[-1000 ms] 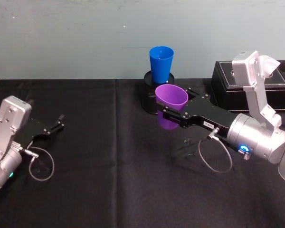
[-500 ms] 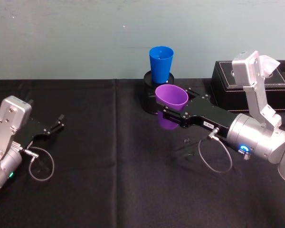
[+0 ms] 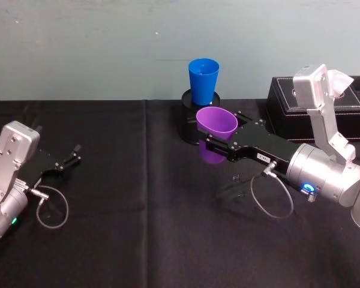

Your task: Pick up one cup with a gripper and tap it against the other cup.

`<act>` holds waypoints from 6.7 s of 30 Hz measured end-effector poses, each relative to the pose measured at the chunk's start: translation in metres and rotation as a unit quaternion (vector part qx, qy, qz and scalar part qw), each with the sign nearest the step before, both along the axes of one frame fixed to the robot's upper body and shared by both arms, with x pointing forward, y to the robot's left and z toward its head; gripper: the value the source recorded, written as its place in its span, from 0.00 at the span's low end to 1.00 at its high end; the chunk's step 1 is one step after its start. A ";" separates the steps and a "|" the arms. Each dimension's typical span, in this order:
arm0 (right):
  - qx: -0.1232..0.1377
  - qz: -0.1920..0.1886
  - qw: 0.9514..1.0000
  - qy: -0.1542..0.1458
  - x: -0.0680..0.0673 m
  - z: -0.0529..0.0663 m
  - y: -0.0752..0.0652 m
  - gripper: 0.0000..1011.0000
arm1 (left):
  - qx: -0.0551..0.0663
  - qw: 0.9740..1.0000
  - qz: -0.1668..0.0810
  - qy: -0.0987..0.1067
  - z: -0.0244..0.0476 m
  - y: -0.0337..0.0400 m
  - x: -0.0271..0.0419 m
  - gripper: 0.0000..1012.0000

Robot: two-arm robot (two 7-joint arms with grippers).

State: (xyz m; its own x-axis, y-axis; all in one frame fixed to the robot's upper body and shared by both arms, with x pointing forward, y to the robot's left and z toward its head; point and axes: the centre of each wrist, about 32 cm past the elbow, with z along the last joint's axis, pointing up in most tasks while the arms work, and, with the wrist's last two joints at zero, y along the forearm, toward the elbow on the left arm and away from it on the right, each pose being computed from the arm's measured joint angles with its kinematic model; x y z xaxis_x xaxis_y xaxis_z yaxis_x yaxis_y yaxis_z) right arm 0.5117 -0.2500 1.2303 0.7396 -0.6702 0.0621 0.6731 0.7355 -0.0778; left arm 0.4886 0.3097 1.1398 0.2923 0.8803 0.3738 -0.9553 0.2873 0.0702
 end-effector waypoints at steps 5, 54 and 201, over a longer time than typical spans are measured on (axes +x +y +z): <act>0.000 0.000 1.000 0.000 0.000 0.000 0.000 0.72 | 0.000 1.000 0.000 0.000 0.0000 0.0000 0.0000 0.99; 0.000 0.000 1.000 0.000 0.000 0.000 0.000 0.72 | 0.000 1.000 0.000 0.000 0.0000 0.0000 0.0000 0.99; 0.035 -0.069 0.997 -0.008 0.125 -0.028 0.028 0.72 | 0.000 1.000 0.000 0.000 0.0000 0.0000 0.0000 0.99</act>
State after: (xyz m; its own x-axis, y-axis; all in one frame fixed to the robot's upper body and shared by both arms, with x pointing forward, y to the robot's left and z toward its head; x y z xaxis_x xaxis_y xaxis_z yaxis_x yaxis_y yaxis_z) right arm 0.6367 -0.2222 1.2025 0.6387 -0.7691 0.0225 0.7695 0.6384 -0.0176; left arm 0.4886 0.3097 1.1398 0.2923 0.8803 0.3737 -0.9552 0.2873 0.0702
